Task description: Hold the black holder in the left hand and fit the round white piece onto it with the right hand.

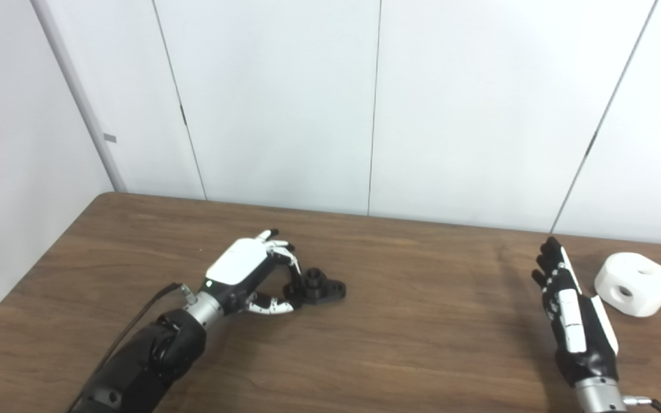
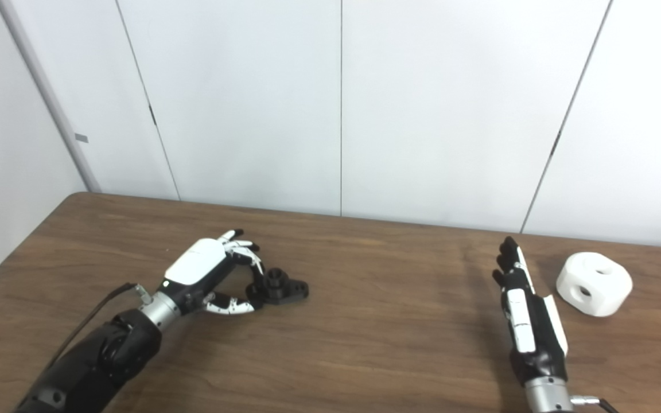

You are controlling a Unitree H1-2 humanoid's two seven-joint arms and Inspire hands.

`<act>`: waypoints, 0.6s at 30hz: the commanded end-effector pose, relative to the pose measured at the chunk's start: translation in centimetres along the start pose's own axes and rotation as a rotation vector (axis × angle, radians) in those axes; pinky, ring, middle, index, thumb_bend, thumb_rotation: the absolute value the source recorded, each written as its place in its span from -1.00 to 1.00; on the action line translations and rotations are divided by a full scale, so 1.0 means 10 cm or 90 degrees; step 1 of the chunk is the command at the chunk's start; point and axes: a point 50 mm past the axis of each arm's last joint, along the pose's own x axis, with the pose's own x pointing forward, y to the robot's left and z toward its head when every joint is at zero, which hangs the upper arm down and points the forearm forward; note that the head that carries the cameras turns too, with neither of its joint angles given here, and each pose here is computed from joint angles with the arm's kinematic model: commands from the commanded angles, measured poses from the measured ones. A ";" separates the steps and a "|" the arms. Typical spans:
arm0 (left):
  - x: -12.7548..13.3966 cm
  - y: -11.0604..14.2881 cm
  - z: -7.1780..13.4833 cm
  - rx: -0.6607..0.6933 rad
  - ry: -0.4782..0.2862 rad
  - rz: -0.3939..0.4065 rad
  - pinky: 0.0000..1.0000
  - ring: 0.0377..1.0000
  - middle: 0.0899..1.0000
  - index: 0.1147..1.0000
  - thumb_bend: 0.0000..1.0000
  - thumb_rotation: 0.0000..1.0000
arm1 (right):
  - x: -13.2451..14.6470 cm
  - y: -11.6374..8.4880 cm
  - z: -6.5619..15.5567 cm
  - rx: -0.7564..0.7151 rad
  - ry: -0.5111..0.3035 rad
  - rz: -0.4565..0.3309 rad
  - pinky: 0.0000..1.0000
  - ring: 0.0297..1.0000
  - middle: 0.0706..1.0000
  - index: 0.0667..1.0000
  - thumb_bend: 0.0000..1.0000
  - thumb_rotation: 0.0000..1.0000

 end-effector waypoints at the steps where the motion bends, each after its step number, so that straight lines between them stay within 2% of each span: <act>1: 0.05 0.02 0.13 -0.003 -0.042 0.000 0.98 0.67 0.26 -0.17 0.04 -0.89 | -0.20 0.12 -0.20 0.023 0.041 -0.005 0.96 0.99 1.00 0.98 -0.15 1.00; 10: 0.03 -0.15 0.39 -0.028 -0.093 -0.024 0.99 0.69 0.26 -0.17 0.04 -0.90 | -0.19 0.16 -0.19 0.028 0.038 0.000 0.97 1.00 1.00 0.99 -0.12 1.00; 18: 0.03 -0.23 0.55 -0.042 -0.115 -0.038 1.00 0.69 0.26 -0.17 0.04 -0.90 | -0.20 0.19 -0.17 0.033 0.038 -0.002 0.99 1.00 1.00 1.00 -0.11 0.99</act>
